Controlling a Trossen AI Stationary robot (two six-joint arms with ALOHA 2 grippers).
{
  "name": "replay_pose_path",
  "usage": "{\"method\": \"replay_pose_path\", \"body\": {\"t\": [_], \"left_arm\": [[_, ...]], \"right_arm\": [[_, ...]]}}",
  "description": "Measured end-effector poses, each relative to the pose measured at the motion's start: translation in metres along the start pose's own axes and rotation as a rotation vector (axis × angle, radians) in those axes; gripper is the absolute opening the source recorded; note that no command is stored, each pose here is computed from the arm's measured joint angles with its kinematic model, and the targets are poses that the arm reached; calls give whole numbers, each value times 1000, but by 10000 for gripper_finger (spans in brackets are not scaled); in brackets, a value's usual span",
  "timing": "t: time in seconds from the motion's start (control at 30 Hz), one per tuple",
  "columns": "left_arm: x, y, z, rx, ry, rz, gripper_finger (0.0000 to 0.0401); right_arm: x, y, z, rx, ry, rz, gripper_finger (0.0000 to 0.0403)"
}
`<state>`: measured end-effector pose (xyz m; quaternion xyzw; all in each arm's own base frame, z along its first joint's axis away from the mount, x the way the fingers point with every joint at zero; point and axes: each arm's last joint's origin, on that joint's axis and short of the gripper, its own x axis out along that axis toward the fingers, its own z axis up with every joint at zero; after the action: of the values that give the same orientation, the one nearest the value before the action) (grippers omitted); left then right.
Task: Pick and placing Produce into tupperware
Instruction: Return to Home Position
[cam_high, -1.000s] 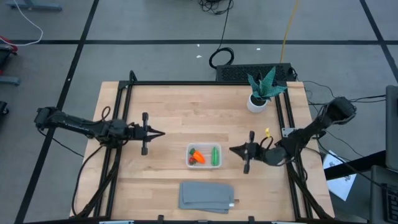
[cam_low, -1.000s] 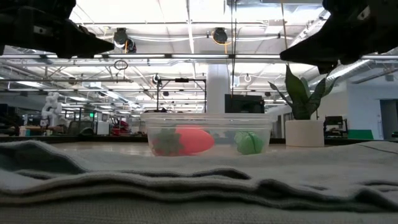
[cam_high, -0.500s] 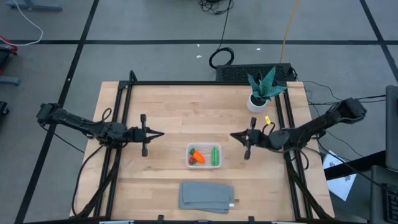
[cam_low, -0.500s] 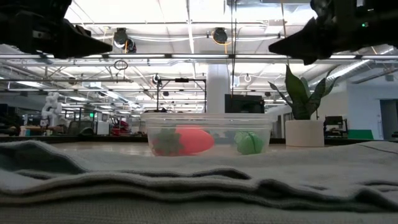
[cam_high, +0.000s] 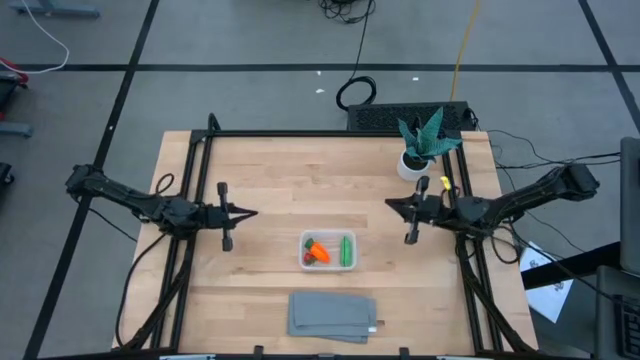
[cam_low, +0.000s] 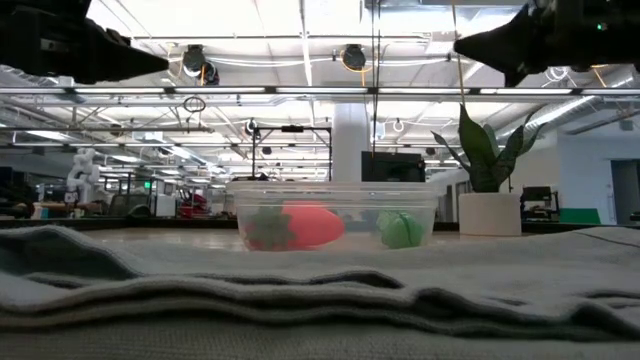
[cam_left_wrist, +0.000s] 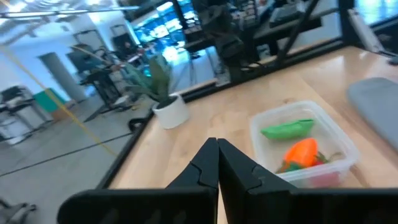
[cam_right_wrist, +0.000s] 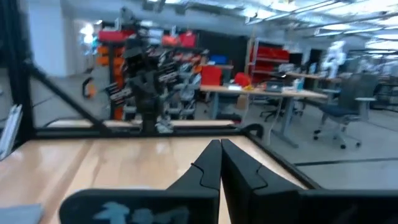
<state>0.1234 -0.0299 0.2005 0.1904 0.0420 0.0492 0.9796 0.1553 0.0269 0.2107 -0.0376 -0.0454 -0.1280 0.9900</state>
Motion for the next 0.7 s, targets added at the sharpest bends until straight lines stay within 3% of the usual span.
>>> {"method": "replay_pose_path", "body": {"t": [0.4,0.53,0.7], "left_arm": [[-2,17,-1,-30,-7,114,1],[0,22,-1,-103,-49,51,1],[2,18,-8,-181,-8,-87,0]], "right_arm": [[-13,-23,-4,11,-12,-92,0],[-14,-28,-2,84,-29,-8,0],[-15,-25,-18,114,137,27,0]]}}
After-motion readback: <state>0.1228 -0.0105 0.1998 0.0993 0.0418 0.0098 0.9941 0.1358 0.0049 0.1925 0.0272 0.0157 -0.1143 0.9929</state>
